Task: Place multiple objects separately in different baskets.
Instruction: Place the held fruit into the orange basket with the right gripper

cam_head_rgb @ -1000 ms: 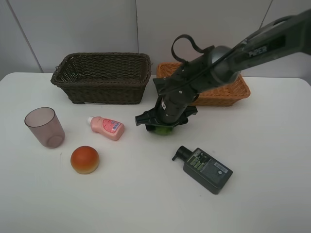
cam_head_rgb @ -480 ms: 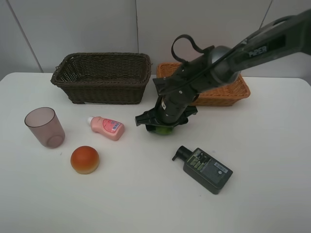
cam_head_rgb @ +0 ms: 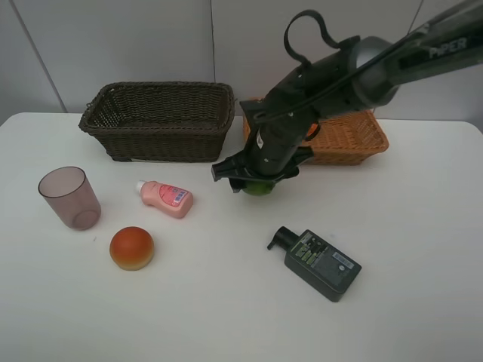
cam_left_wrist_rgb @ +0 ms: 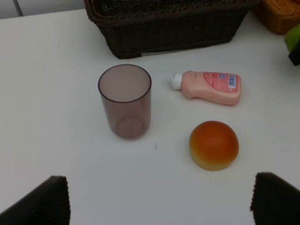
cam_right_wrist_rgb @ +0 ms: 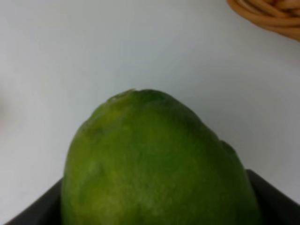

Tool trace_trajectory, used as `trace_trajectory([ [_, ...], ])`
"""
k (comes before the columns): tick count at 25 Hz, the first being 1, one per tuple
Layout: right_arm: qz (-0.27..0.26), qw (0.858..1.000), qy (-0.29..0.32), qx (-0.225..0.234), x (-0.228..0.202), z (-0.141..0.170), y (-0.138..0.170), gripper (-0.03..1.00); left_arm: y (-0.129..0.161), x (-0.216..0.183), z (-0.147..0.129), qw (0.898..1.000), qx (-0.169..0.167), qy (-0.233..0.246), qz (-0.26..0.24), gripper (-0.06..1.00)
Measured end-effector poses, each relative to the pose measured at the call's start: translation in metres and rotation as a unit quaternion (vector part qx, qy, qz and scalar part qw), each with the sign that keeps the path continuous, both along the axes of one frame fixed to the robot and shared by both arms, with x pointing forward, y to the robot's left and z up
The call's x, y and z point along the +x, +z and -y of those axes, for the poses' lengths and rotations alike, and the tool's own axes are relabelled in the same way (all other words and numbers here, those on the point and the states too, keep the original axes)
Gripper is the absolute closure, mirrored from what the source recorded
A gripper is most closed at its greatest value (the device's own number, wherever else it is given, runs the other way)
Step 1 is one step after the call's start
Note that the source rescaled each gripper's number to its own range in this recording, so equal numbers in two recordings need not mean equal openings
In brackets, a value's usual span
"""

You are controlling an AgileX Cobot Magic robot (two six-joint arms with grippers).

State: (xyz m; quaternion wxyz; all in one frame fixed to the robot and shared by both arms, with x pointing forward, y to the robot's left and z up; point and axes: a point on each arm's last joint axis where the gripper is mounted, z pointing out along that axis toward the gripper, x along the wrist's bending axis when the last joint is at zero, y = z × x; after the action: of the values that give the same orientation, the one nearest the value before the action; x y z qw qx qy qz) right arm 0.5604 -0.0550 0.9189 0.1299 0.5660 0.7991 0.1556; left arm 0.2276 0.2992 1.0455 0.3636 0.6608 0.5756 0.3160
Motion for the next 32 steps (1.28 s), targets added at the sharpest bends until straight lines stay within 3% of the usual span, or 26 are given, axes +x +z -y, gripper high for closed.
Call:
trace_trajectory([
  [11, -0.102, 0.992, 0.000, -0.074, 0.019, 0.033, 0.053, 0.94, 0.000, 0.000, 0.000, 1.000, 0.000, 0.000, 0.000, -0.05],
  [22, -0.082, 0.994, -0.044, -0.064, 0.056, 0.071, 0.094, 0.94, 0.000, 0.000, 0.000, 1.000, 0.000, 0.000, 0.000, -0.05],
  [32, -0.065, 0.991, -0.108, -0.052, 0.083, 0.129, 0.102, 0.94, 0.000, 0.000, 0.000, 1.000, 0.000, 0.000, 0.000, -0.05],
])
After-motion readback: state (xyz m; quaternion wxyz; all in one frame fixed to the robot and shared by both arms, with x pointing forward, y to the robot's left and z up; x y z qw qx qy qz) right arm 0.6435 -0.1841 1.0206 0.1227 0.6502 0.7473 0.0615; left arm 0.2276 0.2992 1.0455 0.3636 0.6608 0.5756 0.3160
